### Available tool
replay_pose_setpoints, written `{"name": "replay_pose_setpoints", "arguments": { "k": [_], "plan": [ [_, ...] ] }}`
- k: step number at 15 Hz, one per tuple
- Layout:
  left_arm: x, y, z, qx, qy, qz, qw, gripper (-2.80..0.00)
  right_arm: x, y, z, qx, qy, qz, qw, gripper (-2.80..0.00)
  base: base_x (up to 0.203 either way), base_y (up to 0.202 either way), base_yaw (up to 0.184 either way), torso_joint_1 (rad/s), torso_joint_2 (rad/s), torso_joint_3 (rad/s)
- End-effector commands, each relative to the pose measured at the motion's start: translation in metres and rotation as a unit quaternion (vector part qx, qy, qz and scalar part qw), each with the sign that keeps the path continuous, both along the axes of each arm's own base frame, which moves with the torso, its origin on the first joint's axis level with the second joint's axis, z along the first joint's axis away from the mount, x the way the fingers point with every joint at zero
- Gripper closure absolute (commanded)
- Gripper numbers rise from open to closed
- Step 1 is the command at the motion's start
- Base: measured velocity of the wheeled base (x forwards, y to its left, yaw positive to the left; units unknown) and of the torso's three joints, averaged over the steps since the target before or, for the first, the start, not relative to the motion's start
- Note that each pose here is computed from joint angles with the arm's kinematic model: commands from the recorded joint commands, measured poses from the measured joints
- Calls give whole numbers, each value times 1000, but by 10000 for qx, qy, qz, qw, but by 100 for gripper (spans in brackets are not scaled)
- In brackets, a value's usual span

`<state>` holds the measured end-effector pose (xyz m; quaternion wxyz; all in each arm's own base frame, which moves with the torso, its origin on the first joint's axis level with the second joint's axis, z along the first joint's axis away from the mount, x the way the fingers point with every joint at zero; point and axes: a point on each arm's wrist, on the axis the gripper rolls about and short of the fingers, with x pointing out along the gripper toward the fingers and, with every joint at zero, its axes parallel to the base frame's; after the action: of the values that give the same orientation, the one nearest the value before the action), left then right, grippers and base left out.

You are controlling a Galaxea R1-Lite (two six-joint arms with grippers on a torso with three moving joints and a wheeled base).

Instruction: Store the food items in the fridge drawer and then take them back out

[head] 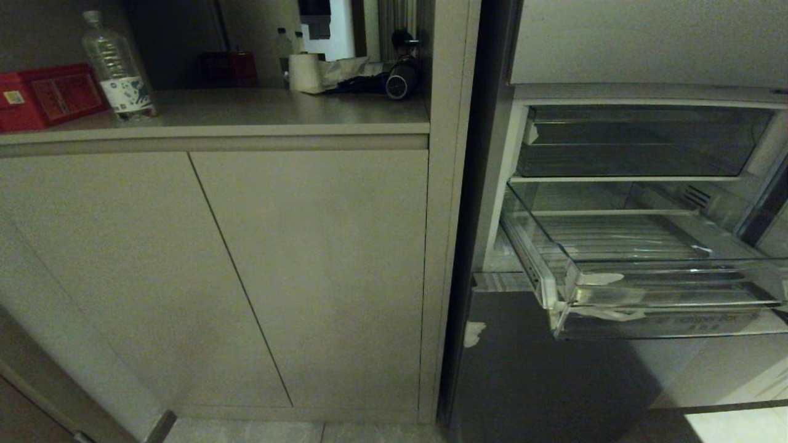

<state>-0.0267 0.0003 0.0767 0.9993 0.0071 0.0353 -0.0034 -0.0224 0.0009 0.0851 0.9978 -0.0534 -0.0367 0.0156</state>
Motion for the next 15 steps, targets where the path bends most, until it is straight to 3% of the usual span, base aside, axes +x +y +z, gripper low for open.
{"name": "replay_pose_setpoints", "arguments": {
  "k": [1, 3, 9, 15],
  "plan": [
    [0, 0, 0, 0, 0, 1, 10000, 0, 2, 0, -10, 307, 97, -20, 9995, 0, 0, 0, 0, 0, 0, 0],
    [0, 0, 0, 0, 0, 1, 10000, 0, 2, -1, -10, 446, 90, -161, 9988, 0, 0, 0, 0, 0, 0, 0],
    [0, 0, 0, 0, 0, 5, 10000, 0, 2, -1, -10, 415, 96, -165, 9990, 0, 0, 0, 0, 0, 0, 0],
    [0, 0, 0, 0, 0, 4, 10000, 0, 2, -1, -10, 400, 96, -158, 9990, 0, 1, 4, -152, 3, 3, 2]
  ]
}}
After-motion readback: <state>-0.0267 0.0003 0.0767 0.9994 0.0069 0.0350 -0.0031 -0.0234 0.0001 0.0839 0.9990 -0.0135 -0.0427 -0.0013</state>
